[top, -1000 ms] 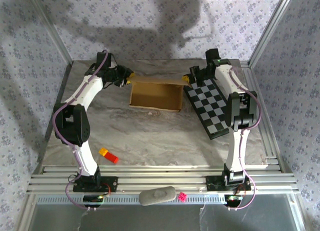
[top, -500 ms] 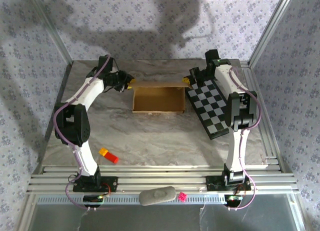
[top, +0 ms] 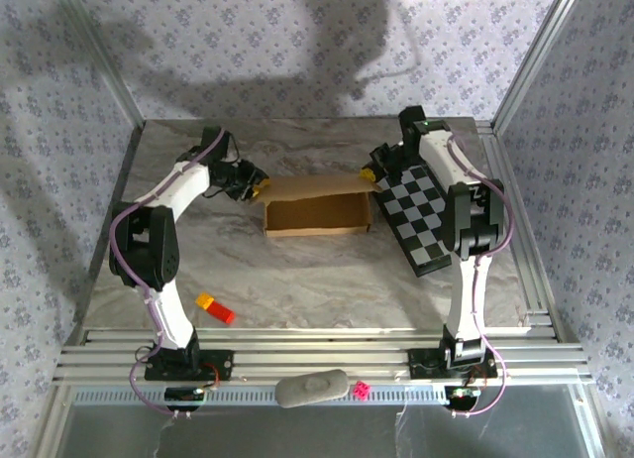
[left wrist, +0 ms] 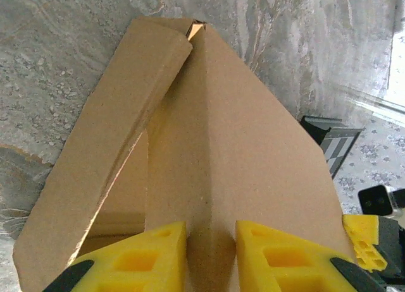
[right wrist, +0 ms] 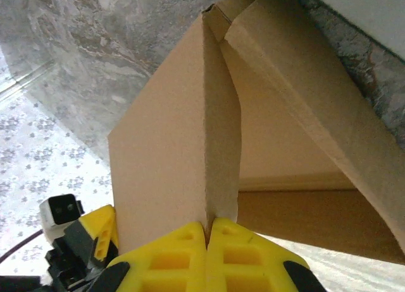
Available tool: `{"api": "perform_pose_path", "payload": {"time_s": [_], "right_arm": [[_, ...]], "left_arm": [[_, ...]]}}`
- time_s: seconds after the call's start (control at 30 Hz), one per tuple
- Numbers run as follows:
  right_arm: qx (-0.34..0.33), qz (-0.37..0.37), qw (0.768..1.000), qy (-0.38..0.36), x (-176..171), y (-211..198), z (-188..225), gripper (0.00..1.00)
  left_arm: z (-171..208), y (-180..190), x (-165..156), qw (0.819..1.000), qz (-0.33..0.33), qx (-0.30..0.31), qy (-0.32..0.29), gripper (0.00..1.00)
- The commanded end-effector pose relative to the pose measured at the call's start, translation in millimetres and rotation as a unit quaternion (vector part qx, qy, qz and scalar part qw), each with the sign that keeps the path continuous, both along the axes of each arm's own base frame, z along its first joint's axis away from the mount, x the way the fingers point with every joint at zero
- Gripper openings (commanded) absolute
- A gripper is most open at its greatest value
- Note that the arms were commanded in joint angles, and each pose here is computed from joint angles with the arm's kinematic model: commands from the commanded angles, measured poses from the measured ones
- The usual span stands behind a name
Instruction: Fold the paper box
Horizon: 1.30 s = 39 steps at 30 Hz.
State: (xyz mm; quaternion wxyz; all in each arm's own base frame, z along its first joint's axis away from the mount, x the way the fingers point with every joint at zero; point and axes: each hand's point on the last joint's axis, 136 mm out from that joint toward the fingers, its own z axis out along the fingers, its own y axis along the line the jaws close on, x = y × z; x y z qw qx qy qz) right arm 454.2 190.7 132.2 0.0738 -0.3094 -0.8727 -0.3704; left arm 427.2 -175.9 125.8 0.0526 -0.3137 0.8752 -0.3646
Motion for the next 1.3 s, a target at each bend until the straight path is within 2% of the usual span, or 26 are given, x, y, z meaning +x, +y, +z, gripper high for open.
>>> {"api": "perform_pose_path", "payload": {"time_s": [0.0, 0.4, 0.6, 0.87, 1.1, 1.27], "right_arm": [[-0.029, 0.036, 0.999, 0.009, -20, 3, -8, 0.0], [-0.11, 0.086, 0.99, 0.001, -41, -12, -21, 0.08], [-0.139, 0.107, 0.984, -0.013, -44, -17, -16, 0.21], [-0.169, 0.129, 0.977, -0.026, -49, -23, -5, 0.28], [-0.184, 0.149, 0.971, -0.044, -55, -26, 4, 0.3], [-0.173, 0.178, 0.967, -0.063, -65, -9, 6, 0.37]], "left_arm": [[5, -3, -18, 1.0, -0.026, 0.016, -0.002, 0.26], [-18, 6, -41, 0.996, -0.054, 0.064, 0.011, 0.24], [-29, 7, -52, 0.994, -0.068, 0.082, 0.019, 0.24], [-37, 13, -58, 0.991, -0.079, 0.11, 0.024, 0.21], [-31, 15, -55, 0.99, -0.081, 0.118, 0.012, 0.17], [-9, 15, -46, 0.99, -0.076, 0.121, -0.019, 0.25]]}}
